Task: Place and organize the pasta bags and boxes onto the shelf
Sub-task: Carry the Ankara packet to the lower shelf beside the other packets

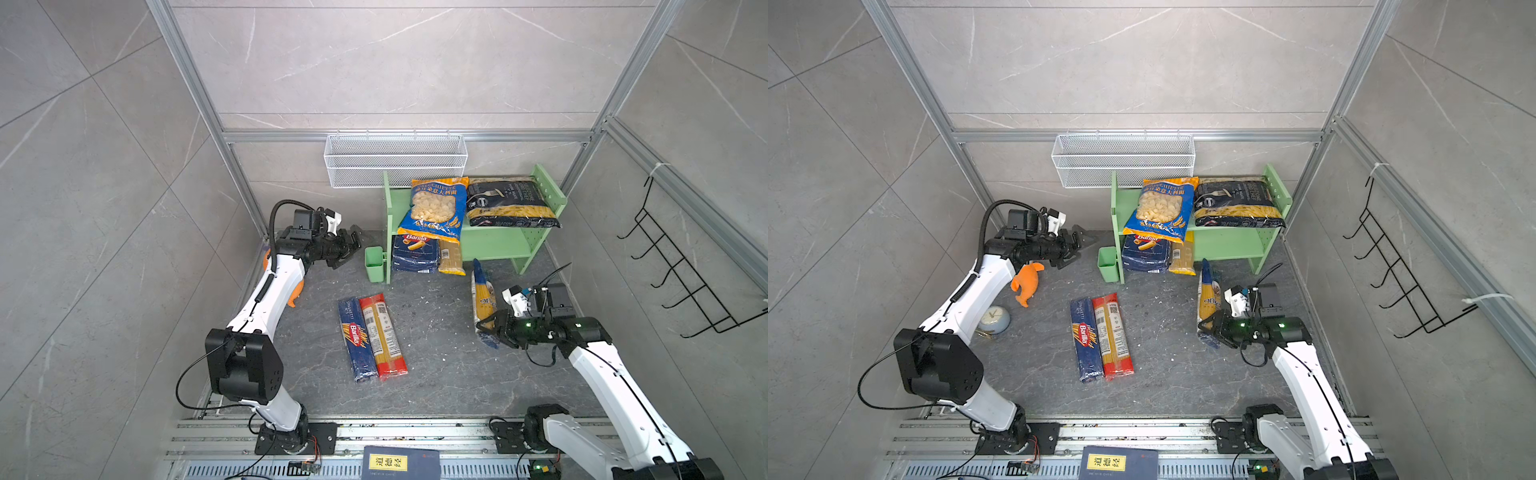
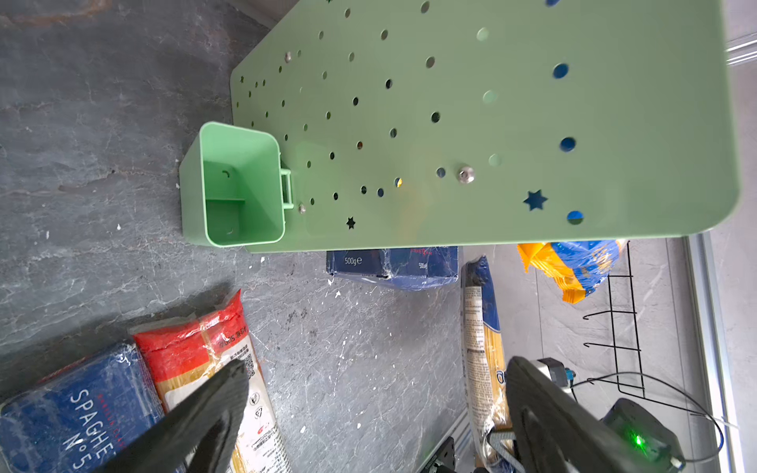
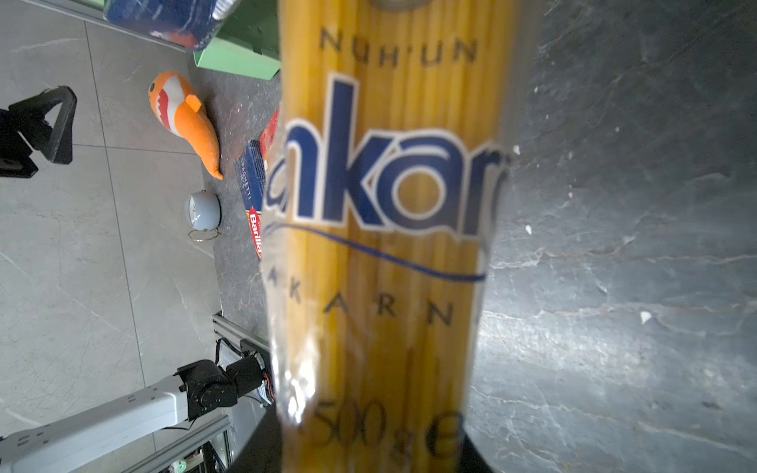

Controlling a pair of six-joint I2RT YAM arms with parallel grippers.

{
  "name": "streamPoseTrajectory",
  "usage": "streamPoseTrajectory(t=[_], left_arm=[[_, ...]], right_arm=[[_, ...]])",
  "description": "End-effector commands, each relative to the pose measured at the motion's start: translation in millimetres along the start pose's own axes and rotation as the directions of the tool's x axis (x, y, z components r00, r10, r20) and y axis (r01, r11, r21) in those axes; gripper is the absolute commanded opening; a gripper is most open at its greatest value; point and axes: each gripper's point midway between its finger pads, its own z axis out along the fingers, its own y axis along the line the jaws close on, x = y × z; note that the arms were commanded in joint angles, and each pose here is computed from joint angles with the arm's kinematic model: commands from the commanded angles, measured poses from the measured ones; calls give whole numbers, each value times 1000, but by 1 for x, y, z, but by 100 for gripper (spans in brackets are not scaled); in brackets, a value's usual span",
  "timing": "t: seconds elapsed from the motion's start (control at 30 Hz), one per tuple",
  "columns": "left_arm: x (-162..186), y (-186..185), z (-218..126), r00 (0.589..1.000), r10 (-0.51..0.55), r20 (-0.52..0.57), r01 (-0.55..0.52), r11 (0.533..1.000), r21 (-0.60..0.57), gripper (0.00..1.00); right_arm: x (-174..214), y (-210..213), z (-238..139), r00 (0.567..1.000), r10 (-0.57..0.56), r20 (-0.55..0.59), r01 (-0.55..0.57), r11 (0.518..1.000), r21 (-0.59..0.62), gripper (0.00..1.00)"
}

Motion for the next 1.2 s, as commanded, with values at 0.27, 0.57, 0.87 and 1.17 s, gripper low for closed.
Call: streamPoseTrajectory(t=[0.27, 0.57, 0.87, 1.17], left_arm=[[-28, -22, -3, 994, 108, 35, -110, 993, 38, 100], [-46, -23, -9, 991, 120, 52, -121, 992, 24, 100], [-55, -26, -21, 988, 144, 58, -144, 990, -2, 100], [-58, -26, -36, 984, 163, 69, -161, 986, -36, 100]], right_arm=[[-106, 40, -4, 953, -180, 243, 211, 972, -105, 0], [-159, 48, 13, 930, -205, 305, 260, 954, -152, 1], [-200, 43, 43, 922, -191, 336, 265, 945, -190, 1], [-236, 44, 58, 898, -176, 404, 293, 923, -249, 1]])
